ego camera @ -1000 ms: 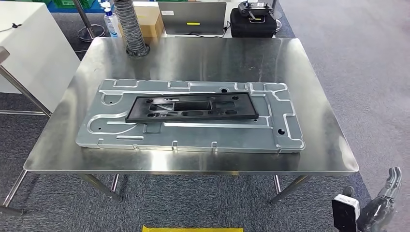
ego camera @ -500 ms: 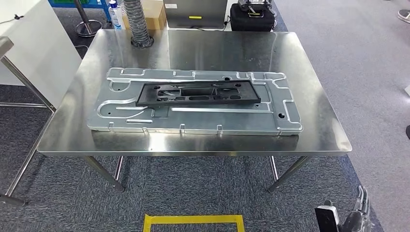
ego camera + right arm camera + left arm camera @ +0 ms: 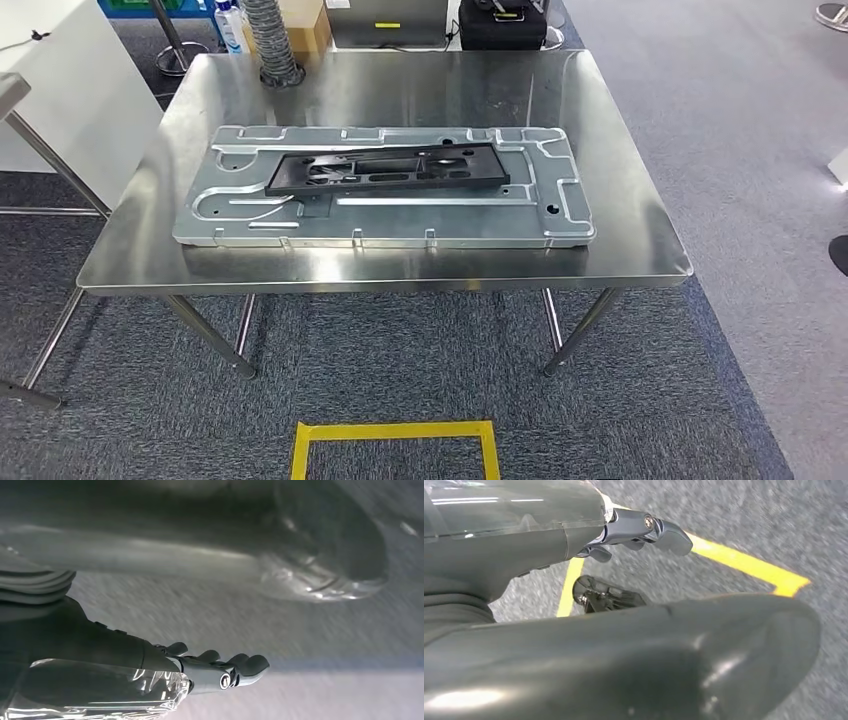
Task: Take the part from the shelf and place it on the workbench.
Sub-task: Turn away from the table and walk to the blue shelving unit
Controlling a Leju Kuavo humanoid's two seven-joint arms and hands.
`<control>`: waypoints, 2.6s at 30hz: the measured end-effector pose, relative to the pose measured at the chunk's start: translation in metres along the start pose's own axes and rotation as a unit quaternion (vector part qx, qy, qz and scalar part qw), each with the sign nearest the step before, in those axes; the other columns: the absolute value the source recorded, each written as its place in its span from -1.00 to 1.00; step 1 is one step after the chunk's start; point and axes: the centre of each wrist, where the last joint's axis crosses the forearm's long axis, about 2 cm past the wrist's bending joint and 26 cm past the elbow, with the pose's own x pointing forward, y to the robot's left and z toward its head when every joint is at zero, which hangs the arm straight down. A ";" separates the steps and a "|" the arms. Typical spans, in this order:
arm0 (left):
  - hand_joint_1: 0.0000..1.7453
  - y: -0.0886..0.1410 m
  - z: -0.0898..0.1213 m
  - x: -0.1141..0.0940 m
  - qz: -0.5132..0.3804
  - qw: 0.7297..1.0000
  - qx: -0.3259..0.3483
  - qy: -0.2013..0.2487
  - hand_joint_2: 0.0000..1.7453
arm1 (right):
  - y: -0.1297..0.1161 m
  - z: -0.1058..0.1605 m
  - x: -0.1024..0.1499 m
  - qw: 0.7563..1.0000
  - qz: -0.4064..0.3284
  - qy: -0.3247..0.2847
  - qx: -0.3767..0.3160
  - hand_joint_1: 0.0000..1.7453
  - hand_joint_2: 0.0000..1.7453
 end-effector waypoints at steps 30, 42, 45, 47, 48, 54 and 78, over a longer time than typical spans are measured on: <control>-1.00 -0.017 0.002 -0.005 -0.059 0.995 -0.074 0.033 -1.00 | 0.034 0.026 -0.015 0.893 0.016 0.293 0.341 -1.00 -1.00; -1.00 -0.025 0.002 -0.005 -0.055 0.994 -0.084 0.035 -1.00 | 0.026 0.020 -0.021 0.888 0.023 0.298 0.349 -1.00 -1.00; -1.00 -0.027 0.003 -0.006 -0.053 0.994 -0.088 0.031 -1.00 | 0.028 0.022 -0.020 0.886 0.021 0.296 0.355 -1.00 -1.00; -1.00 -0.029 0.003 -0.007 -0.052 0.994 -0.092 0.027 -1.00 | 0.028 0.021 -0.019 0.887 0.019 0.293 0.356 -1.00 -1.00; -1.00 -0.030 0.004 -0.007 -0.052 0.994 -0.094 0.026 -1.00 | 0.028 0.021 -0.019 0.888 0.018 0.290 0.357 -1.00 -1.00; -1.00 -0.032 0.004 -0.007 -0.054 0.993 -0.099 0.020 -1.00 | 0.029 0.020 -0.018 0.888 0.014 0.284 0.361 -1.00 -1.00; -1.00 -0.033 0.002 -0.005 -0.057 0.994 -0.092 0.008 -1.00 | 0.022 0.012 -0.018 0.888 0.011 0.270 0.371 -1.00 -1.00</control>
